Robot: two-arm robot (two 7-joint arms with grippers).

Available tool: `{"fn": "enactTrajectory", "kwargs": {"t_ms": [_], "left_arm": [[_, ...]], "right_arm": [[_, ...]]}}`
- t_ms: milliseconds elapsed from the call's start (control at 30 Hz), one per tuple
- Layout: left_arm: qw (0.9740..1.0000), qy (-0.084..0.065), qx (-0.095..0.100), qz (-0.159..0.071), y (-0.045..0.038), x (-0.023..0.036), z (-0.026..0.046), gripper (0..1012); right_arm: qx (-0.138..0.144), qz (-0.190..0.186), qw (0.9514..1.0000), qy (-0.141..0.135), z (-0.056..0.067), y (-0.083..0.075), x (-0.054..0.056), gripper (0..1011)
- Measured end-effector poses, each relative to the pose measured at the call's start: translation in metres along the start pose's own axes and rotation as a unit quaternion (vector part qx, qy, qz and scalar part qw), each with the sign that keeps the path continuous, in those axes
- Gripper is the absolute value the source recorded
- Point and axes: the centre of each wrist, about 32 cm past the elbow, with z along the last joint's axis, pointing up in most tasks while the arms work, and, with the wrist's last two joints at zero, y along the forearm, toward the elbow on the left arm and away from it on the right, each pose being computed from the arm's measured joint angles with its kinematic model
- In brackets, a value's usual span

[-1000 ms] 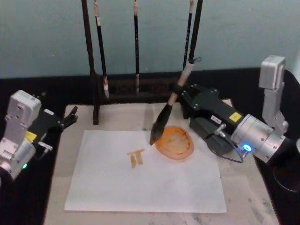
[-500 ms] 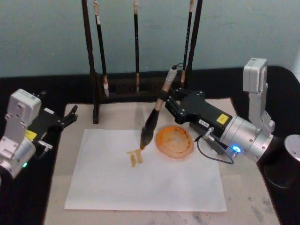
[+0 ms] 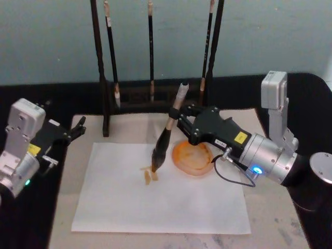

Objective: Pick up the brush from the inkstone, write on the paper, then place the brush back to its original position.

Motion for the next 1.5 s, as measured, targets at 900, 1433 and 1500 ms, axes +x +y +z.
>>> {"fn": "enactTrajectory", "kwargs": {"t_ms": [900,1433,1500], "left_arm": [[1.0,0.0,0.0,0.0,0.0,0.0,0.0,1010],[1.0,0.0,0.0,0.0,0.0,0.0,0.0,1010],[1.0,0.0,0.0,0.0,0.0,0.0,0.0,1010]], "right_arm": [[-0.006,0.012,0.9996,-0.023,-0.003,-0.005,0.0,152],[-0.012,-0.003,0.9996,-0.024,-0.004,-0.015,0.0,152],[-0.012,-0.004,0.9996,-0.025,-0.003,-0.015,0.0,152]]}}
